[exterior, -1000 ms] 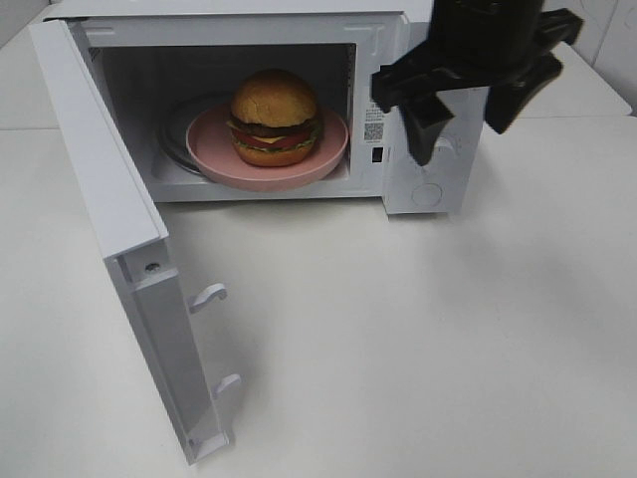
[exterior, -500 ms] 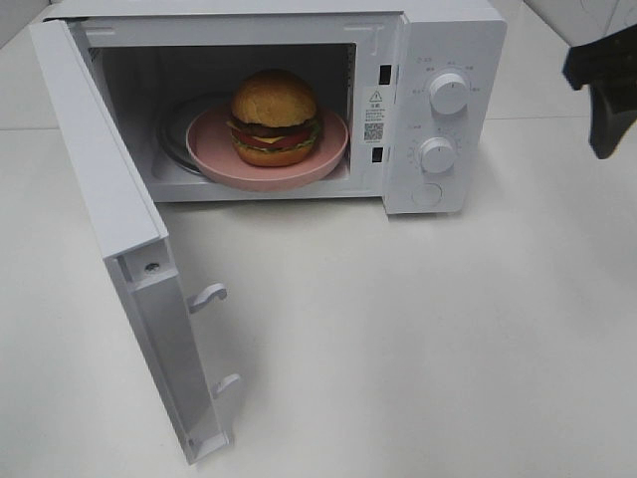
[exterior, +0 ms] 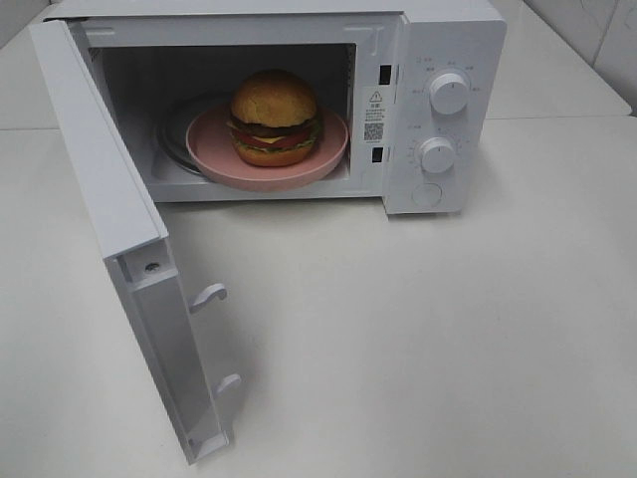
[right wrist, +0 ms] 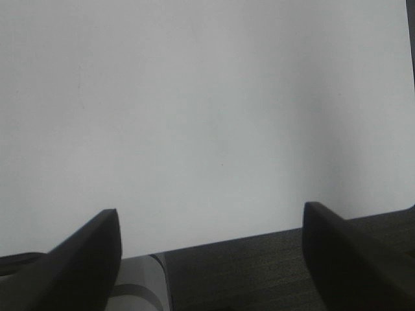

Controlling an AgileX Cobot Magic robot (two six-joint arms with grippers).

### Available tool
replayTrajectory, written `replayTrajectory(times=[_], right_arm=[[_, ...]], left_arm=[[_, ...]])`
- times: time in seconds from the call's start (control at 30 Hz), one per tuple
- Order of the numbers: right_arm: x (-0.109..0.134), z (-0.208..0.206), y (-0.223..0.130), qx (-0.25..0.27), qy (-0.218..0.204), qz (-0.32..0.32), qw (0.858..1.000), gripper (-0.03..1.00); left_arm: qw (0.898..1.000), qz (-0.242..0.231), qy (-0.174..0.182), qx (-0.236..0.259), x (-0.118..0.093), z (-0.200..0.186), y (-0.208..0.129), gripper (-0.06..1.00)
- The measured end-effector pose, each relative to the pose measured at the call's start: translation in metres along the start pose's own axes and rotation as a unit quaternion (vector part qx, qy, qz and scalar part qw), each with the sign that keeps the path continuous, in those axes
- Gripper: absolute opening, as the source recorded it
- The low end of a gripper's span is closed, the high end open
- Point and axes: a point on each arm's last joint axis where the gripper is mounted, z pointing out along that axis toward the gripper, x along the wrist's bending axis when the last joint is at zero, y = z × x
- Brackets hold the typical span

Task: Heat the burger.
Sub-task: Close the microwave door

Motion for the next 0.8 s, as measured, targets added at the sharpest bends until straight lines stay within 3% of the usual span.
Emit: replayTrajectory(times=[0.17, 0.23, 0.33, 0.43, 0.53, 0.6, 0.67, 0.8], right_arm=[[-0.006, 0.005, -0.031, 0.000, 0.000, 0.007, 1.000, 0.73], [-0.011, 0.011, -0.059, -0.003, 0.001, 0.025, 1.000, 0.71], [-0.013, 0.013, -0.067, -0.007, 0.002, 0.028, 1.000, 0.70], [-0.017, 0.017, -0.099, -0.044, 0.024, 0.038, 0.998, 0.64], [-0.018, 0.017, -0.104, -0.052, 0.030, 0.038, 0.997, 0.64], [-0.021, 0.014, -0.123, -0.107, 0.057, 0.033, 0.992, 0.62], [-0.021, 0.014, -0.127, -0.122, 0.064, 0.029, 0.990, 0.61], [-0.022, 0.006, -0.148, -0.214, 0.104, 0.000, 0.971, 0.58]], left_arm=[[1.000, -0.001, -0.002, 0.000, 0.000, 0.000, 0.000, 0.00], [1.000, -0.002, -0.004, -0.001, -0.001, 0.000, 0.000, 0.00], [1.000, -0.003, -0.005, -0.001, -0.001, 0.000, 0.000, 0.00], [1.000, -0.004, -0.006, -0.001, -0.001, 0.000, 0.000, 0.00], [1.000, -0.004, -0.006, -0.001, -0.001, 0.000, 0.000, 0.00], [1.000, -0.004, -0.006, -0.001, -0.001, 0.000, 0.000, 0.00], [1.000, -0.004, -0.006, -0.001, -0.001, 0.000, 0.000, 0.00], [1.000, -0.005, -0.008, -0.002, -0.001, 0.000, 0.000, 0.00]])
